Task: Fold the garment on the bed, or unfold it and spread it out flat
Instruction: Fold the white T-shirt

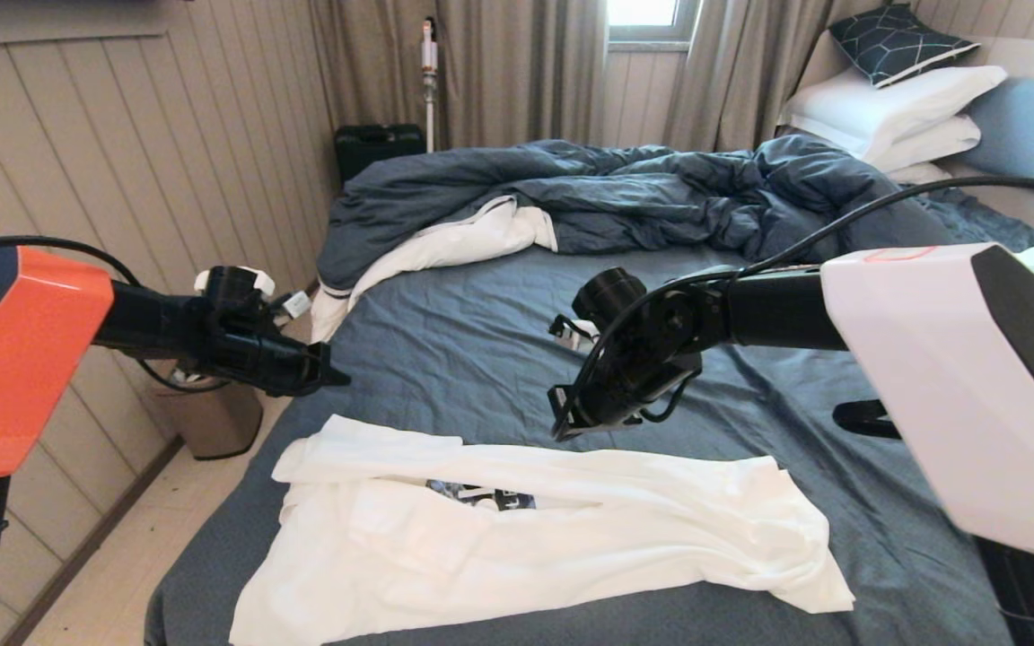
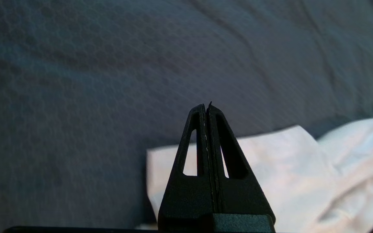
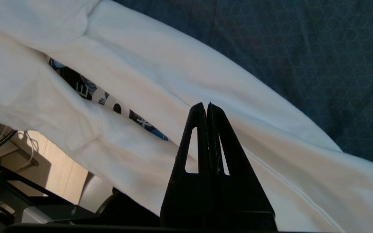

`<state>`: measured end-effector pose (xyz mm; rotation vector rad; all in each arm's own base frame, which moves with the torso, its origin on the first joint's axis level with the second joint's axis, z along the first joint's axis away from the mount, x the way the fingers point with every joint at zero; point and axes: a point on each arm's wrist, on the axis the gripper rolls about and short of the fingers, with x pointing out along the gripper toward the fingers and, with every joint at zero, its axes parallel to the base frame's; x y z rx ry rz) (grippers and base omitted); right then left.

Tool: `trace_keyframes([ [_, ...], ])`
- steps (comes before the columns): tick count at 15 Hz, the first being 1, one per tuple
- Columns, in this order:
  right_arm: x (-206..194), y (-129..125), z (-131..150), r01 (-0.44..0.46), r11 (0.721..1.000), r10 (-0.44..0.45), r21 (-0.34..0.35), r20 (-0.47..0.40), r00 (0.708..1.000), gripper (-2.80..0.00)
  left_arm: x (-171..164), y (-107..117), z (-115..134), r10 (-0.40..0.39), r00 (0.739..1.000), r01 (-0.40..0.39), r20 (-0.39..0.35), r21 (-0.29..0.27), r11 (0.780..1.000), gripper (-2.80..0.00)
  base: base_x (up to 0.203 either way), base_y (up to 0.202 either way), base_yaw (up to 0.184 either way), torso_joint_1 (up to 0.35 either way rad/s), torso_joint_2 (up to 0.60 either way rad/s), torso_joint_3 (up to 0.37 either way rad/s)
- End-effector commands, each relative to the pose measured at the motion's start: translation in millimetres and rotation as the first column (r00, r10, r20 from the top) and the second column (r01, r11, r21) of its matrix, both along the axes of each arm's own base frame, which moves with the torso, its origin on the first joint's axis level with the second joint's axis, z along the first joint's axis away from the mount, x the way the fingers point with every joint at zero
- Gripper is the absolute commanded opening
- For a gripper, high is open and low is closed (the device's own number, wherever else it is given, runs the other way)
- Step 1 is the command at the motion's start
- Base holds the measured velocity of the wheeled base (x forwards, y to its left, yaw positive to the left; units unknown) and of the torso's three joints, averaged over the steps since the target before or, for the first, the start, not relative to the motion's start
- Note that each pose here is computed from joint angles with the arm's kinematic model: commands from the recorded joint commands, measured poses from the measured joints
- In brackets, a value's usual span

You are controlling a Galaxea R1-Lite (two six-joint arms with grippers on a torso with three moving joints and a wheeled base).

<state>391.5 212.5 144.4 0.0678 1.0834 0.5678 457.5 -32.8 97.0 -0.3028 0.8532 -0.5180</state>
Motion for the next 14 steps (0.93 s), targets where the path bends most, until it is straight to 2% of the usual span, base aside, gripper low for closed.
trace_keyframes([
  [1, -2.1, -2.9, 0.7, 0.003, 1.000, -0.003, -0.002, -0.008, 1.000, -2.80, 17.2, 6.7, -26.4, 0.012, 0.999, -0.012, -0.034, 0.004, 1.000, -2.80, 0.000, 0.000, 0.000, 0.000, 0.00, 0.000],
  [4, -6.3, -20.9, 9.4, 0.028, 1.000, -0.028, -0.003, -0.006, 1.000, -2.80, 26.9, 18.9, -22.4, 0.036, 0.998, -0.036, -0.043, 0.005, 0.999, -2.80, 0.000, 0.000, 0.000, 0.000, 0.00, 0.000],
  [9, -10.6, -24.5, 10.2, 0.031, 0.999, -0.031, -0.008, -0.014, 0.999, -2.80, 20.1, 48.0, -28.0, 0.077, 0.989, -0.074, -0.123, 0.023, 0.997, -2.80, 0.000, 0.000, 0.000, 0.000, 0.00, 0.000],
  [10, -10.4, -24.4, 10.3, 0.031, 0.999, -0.031, -0.007, -0.012, 0.999, -2.80, 18.3, 49.5, -29.7, 0.073, 0.988, -0.070, -0.138, 0.031, 0.997, 0.00, 0.000, 0.000, 0.000, 0.000, 0.00, 0.000],
  [14, -7.5, -30.8, 10.1, 0.047, 0.999, -0.047, -0.005, -0.011, 0.999, -2.80, 13.5, 48.7, -24.5, 0.066, 0.986, -0.062, -0.153, 0.031, 0.998, 0.00, 0.000, 0.000, 0.000, 0.000, 0.00, 0.000],
])
